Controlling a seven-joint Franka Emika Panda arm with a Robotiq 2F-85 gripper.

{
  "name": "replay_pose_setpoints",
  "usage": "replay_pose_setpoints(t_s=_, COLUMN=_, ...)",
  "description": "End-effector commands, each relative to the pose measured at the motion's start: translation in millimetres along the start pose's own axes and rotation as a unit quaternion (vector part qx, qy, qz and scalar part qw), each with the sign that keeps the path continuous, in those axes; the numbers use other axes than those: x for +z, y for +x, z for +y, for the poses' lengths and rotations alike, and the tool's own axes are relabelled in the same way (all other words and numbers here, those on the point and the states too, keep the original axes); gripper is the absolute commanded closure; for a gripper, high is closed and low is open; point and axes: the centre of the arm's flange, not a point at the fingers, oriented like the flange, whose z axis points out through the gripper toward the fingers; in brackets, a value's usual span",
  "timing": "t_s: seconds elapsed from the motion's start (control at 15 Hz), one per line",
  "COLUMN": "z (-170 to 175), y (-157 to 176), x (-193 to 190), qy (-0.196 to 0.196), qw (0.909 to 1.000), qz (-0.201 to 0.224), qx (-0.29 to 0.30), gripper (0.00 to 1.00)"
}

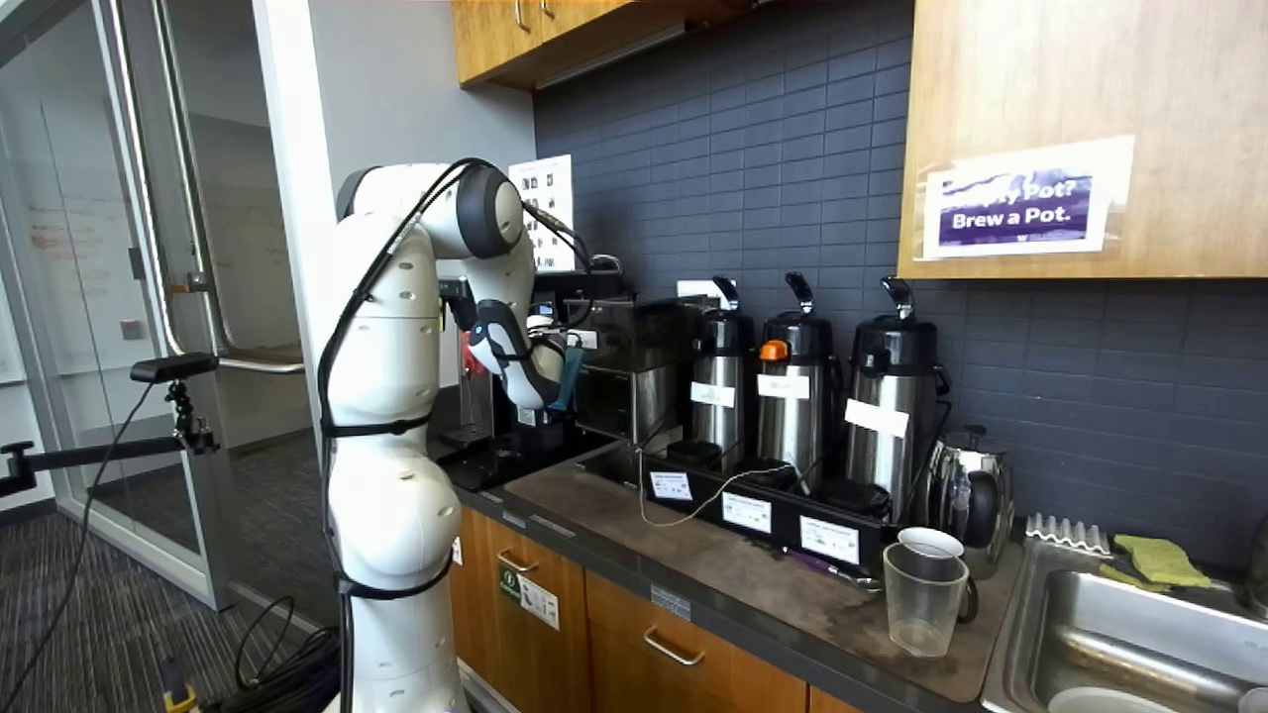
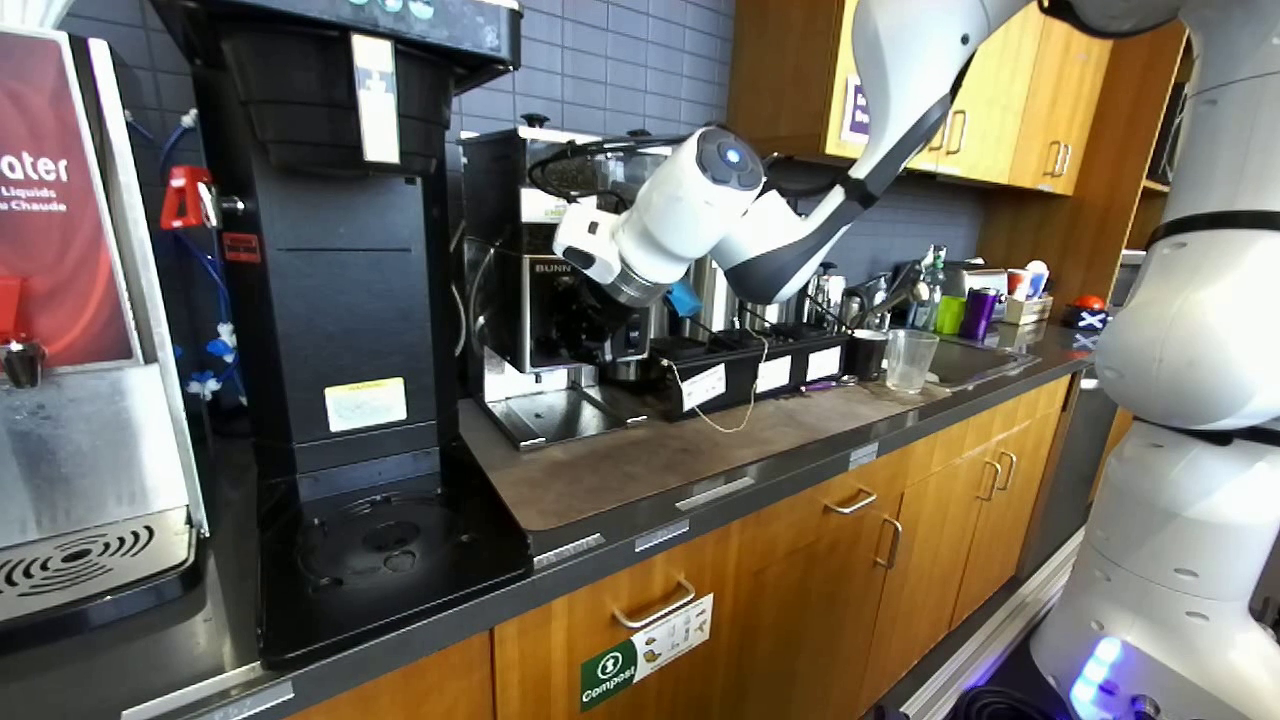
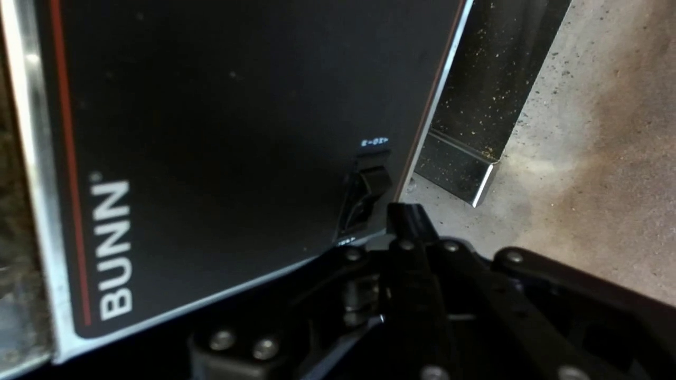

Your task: Press a button on the coffeemaker

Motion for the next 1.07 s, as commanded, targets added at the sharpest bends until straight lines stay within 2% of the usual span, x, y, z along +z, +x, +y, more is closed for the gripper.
replay_pose_setpoints(t_s=0.0, z=7.9, y=-3.5, x=-10.0, qy=0.000, qw=0.9997, qz=-0.017, qx=-0.016, gripper=1.00)
replay_pose_setpoints(t_s=1.0, z=8.5, y=-13.2, x=-17.6, qy=-0.011, qw=0.9984, qz=-0.042, qx=-0.036, gripper=1.00)
